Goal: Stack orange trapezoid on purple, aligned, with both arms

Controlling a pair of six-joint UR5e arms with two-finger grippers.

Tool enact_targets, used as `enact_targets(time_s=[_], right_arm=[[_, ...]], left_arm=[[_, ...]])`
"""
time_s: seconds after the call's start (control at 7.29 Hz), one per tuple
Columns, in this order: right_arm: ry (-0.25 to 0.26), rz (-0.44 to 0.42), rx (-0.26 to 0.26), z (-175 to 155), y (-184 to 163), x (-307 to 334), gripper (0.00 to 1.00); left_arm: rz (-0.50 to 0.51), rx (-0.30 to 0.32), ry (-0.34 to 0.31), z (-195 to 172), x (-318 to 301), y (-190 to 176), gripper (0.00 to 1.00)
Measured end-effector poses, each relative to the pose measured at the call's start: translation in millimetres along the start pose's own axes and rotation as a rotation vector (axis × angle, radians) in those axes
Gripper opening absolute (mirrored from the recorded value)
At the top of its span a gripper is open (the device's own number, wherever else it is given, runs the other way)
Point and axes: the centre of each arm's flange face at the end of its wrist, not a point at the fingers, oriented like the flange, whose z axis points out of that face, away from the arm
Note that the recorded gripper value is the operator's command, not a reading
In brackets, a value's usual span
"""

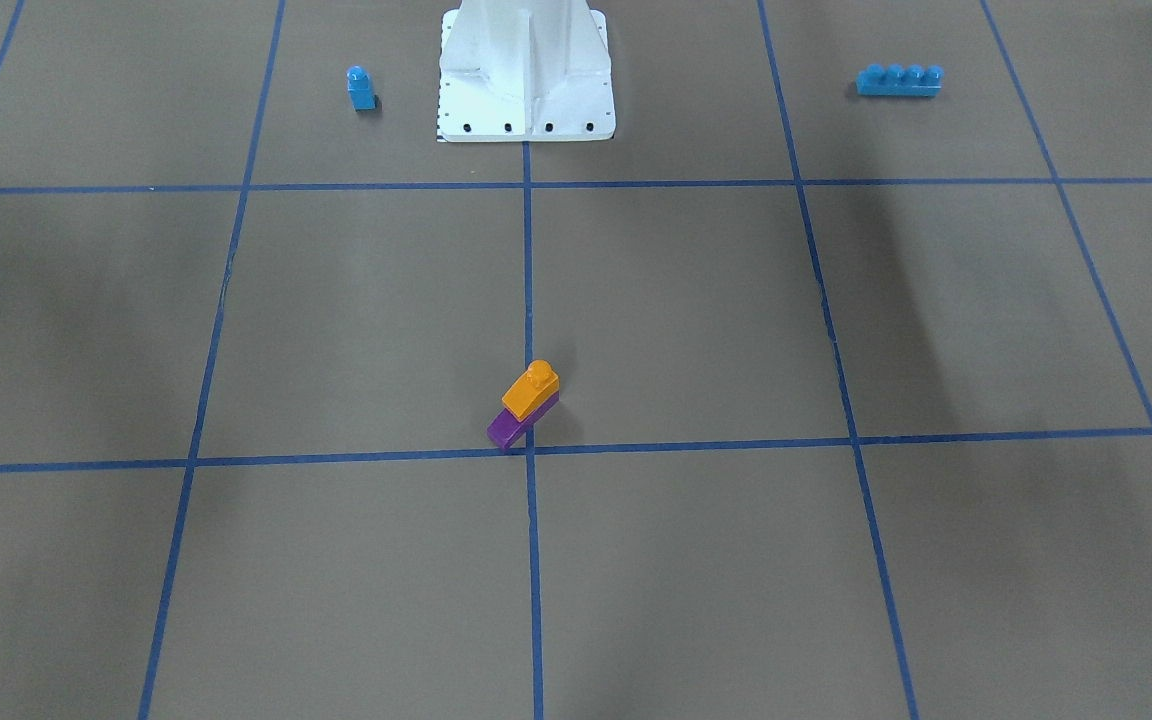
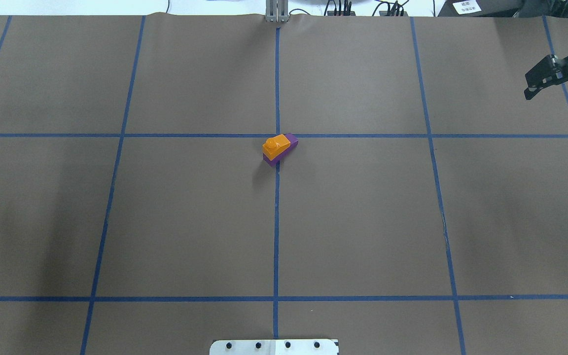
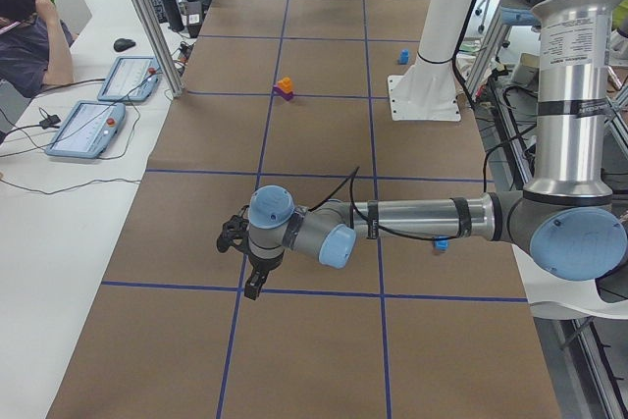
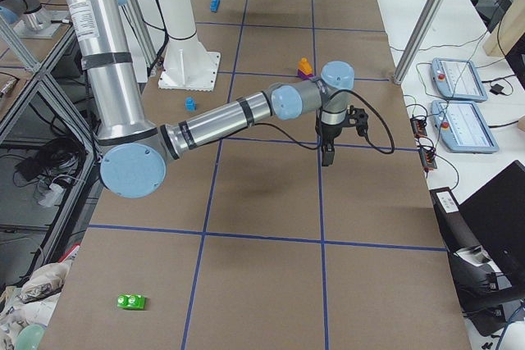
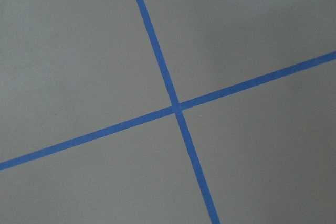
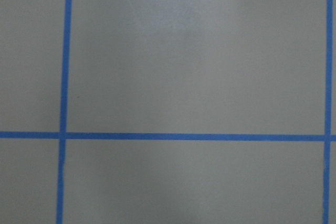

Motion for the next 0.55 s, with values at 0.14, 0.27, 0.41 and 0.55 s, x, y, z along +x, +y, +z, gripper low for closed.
enact_targets(time_s=[0.14, 0.27, 0.41, 0.55], right_arm=[[-0.017, -0.022, 0.016, 10, 10, 47, 1.00], [-0.045, -0.022, 0.008, 16, 20, 84, 1.00], [-0.069, -0.003, -0.005, 19, 30, 107, 1.00], [-0.077, 0.032, -0.022, 18, 39, 124, 1.00]], left_arm=[[-0.002, -0.003, -0.006, 0, -1, 0, 1.00], [-0.012, -0.016, -0.007, 1, -2, 1, 1.00], [-0.030, -0.038, -0.005, 2, -3, 2, 1.00], [-0.046, -0.058, -0.002, 3, -3, 3, 1.00]])
